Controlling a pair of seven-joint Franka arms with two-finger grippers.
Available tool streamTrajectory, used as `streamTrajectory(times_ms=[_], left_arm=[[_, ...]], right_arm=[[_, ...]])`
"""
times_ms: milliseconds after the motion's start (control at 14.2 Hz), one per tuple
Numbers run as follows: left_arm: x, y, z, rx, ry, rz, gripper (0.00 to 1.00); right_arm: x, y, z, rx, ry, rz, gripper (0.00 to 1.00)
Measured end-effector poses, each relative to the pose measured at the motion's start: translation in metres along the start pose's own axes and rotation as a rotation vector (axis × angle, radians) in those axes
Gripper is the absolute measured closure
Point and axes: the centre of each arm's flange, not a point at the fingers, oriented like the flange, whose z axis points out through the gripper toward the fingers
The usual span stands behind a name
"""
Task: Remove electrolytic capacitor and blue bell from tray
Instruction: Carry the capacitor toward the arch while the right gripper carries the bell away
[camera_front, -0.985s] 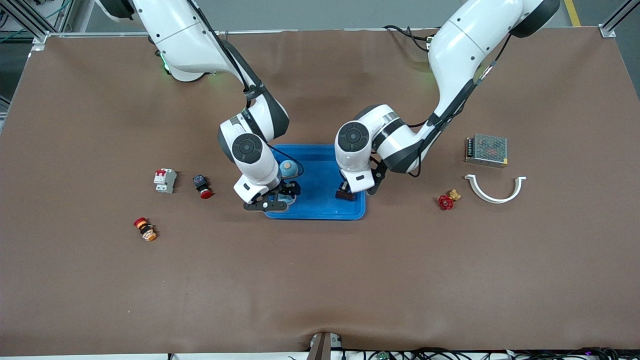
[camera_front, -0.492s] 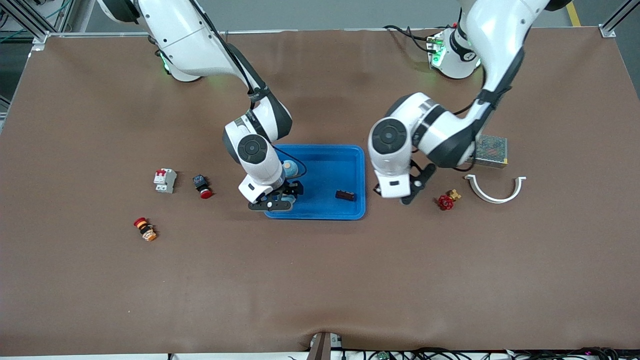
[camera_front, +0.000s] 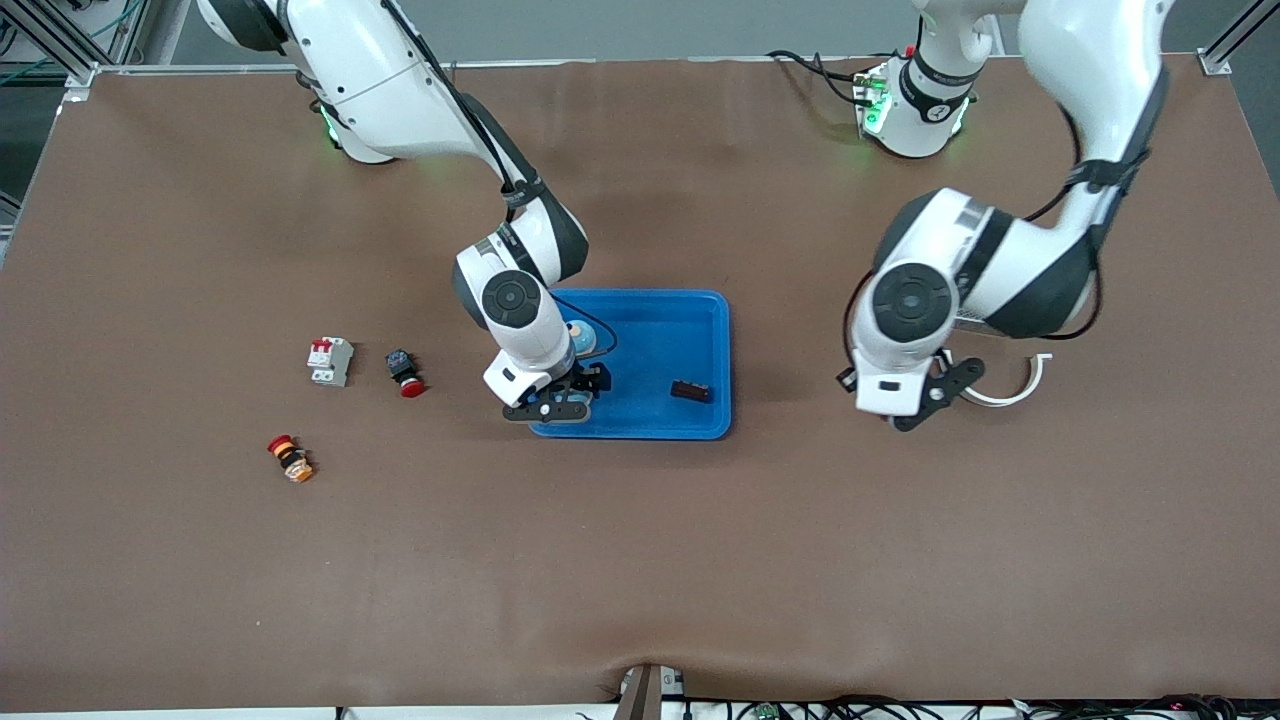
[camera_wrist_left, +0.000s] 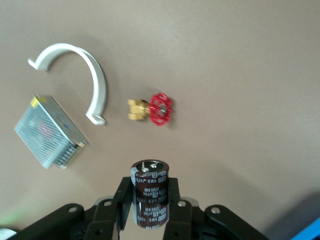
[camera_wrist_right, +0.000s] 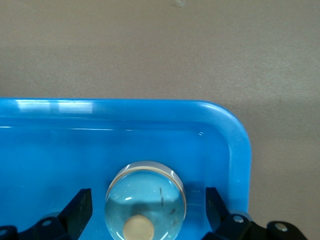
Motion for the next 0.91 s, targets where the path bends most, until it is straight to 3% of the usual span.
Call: streamTrajectory(times_ms=[492,633,844,915], left_arm=[[0.048,-0.099,0.031,0.048,-0.069,0.235,0.67],[0.060,-0.119,0.048,0.050,-0.098,0.267,0.67],[0.068,-0.135,0.079,0.046,-0.091,0.289,0.67],[0.068,-0.137,0.089,0.049,-0.074,0.296,0.67]], right_arm=[[-0.001,-0.001,0.005,0.001,0.003,-0.003,0.00],[-0.001,-0.001,0.005,0.000,0.003,-0.002,0.06],[0.000,0.000,0.005,0.000,0.004,-0.001,0.33],[0.000,0.000,0.004,0.000,0.005,-0.001,0.33]])
